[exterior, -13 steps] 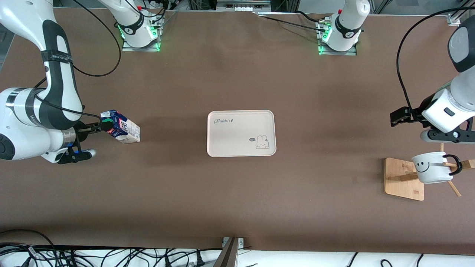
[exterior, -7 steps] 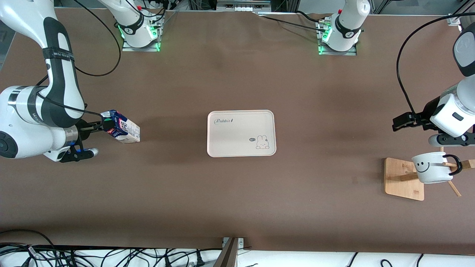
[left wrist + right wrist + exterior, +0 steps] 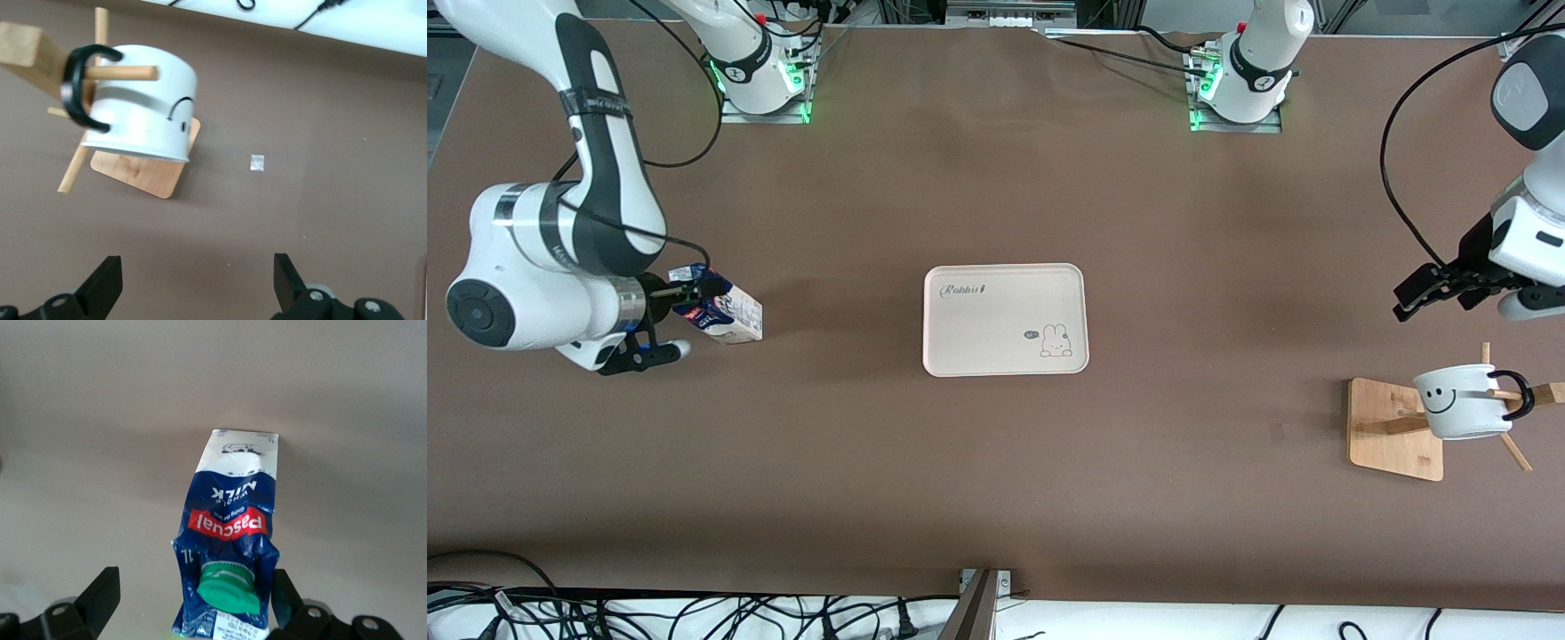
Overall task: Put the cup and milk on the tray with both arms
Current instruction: 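Lift the carton with the right gripper while the left gripper grasps the mug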
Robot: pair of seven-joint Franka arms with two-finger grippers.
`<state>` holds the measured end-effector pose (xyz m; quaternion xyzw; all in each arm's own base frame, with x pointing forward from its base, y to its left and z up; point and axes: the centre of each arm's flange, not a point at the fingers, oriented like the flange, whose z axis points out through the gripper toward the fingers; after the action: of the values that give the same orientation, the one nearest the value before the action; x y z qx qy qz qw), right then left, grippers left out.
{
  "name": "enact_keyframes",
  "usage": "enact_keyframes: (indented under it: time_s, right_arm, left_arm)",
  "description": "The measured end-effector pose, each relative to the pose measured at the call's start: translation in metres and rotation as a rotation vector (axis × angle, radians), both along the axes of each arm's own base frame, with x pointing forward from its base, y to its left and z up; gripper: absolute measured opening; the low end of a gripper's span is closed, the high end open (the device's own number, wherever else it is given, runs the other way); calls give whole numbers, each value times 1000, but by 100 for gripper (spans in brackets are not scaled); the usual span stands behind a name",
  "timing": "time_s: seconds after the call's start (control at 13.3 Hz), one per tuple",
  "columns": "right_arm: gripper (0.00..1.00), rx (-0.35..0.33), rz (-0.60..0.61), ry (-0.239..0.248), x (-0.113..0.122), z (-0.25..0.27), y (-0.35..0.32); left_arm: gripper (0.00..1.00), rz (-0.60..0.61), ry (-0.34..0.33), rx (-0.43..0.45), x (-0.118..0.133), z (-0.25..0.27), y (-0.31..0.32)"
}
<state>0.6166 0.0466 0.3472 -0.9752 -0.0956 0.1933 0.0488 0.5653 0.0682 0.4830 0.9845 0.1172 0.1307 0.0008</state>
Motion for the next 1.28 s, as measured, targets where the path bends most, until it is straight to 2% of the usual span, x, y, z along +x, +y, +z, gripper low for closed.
enact_keyframes:
  time_s: [0.23, 0.53, 0.75, 0.98, 1.28]
  right_arm:
    - [100, 1, -6, -6, -6, 6, -4]
    - [100, -33, 5, -13, -9, 6, -11]
    - [100, -36, 2, -21, -9, 1, -14]
    - [100, -38, -1, -19, -12, -6, -15]
    - [100, -38, -2, -18, -12, -8, -16]
  left_arm:
    - [100, 78, -82, -34, -14, -22, 21]
    - [100, 247, -159, -200, -17, -46, 38]
    - [100, 306, -199, -239, -1, -63, 45]
    - [100, 310, -223, -247, 30, -63, 49]
    - [100, 335, -233, -276, 51, -70, 53]
